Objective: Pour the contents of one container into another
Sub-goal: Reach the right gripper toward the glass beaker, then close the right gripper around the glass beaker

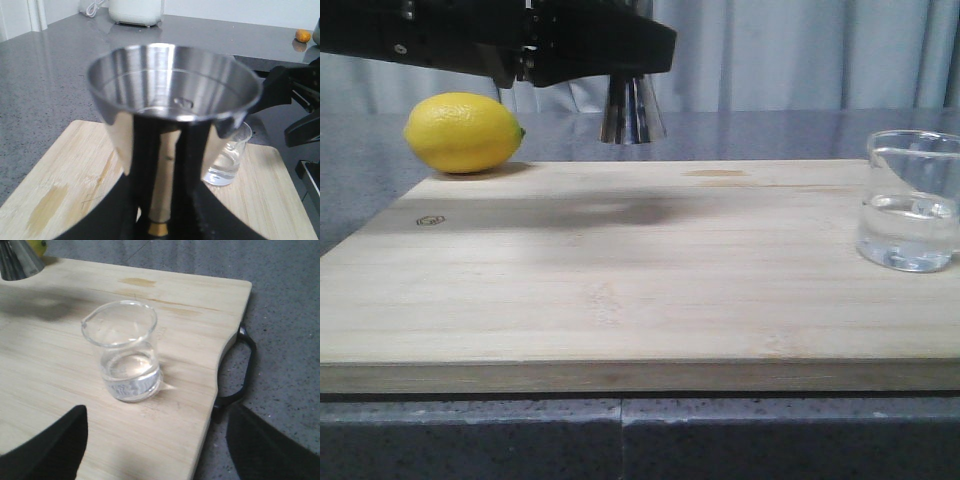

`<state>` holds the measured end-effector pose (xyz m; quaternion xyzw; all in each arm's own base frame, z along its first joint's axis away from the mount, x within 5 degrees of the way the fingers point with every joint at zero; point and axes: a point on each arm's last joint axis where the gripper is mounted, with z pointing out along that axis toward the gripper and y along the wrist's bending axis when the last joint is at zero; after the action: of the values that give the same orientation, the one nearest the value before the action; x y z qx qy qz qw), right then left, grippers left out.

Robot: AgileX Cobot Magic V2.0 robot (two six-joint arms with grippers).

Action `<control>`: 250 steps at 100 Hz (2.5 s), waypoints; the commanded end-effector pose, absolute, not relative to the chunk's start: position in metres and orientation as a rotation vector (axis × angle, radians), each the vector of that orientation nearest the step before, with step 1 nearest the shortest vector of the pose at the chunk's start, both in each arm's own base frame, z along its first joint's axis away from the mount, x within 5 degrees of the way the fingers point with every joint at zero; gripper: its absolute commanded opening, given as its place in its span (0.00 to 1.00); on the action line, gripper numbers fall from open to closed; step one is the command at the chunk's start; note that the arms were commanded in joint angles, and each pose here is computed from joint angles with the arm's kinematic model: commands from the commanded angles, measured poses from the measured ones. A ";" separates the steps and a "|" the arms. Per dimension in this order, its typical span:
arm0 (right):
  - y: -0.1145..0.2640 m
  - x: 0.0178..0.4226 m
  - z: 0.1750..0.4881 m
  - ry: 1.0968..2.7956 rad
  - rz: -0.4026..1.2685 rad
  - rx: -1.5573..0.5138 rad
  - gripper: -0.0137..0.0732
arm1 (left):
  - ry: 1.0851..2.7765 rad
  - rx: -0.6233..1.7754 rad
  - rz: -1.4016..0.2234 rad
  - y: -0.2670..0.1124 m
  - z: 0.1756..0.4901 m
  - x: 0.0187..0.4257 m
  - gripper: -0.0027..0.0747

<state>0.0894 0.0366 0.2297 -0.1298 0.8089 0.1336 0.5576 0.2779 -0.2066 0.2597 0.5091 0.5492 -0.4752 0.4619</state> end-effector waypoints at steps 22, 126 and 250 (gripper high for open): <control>0.043 0.124 0.238 1.816 0.260 -0.252 0.73 | 1.217 1.211 -1.219 -0.207 0.293 0.270 0.01; 0.077 0.155 0.218 1.653 0.259 -0.413 0.68 | 1.218 1.218 -1.217 -0.207 0.292 0.270 0.01; 0.082 0.159 0.189 1.555 0.313 -0.392 0.68 | 1.210 1.223 -1.225 -0.207 0.293 0.269 0.01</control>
<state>0.1536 0.0786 0.1763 -0.1808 0.7374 0.1283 0.6381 0.2773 -0.2065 0.2588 0.5139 0.5492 -0.4737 0.4582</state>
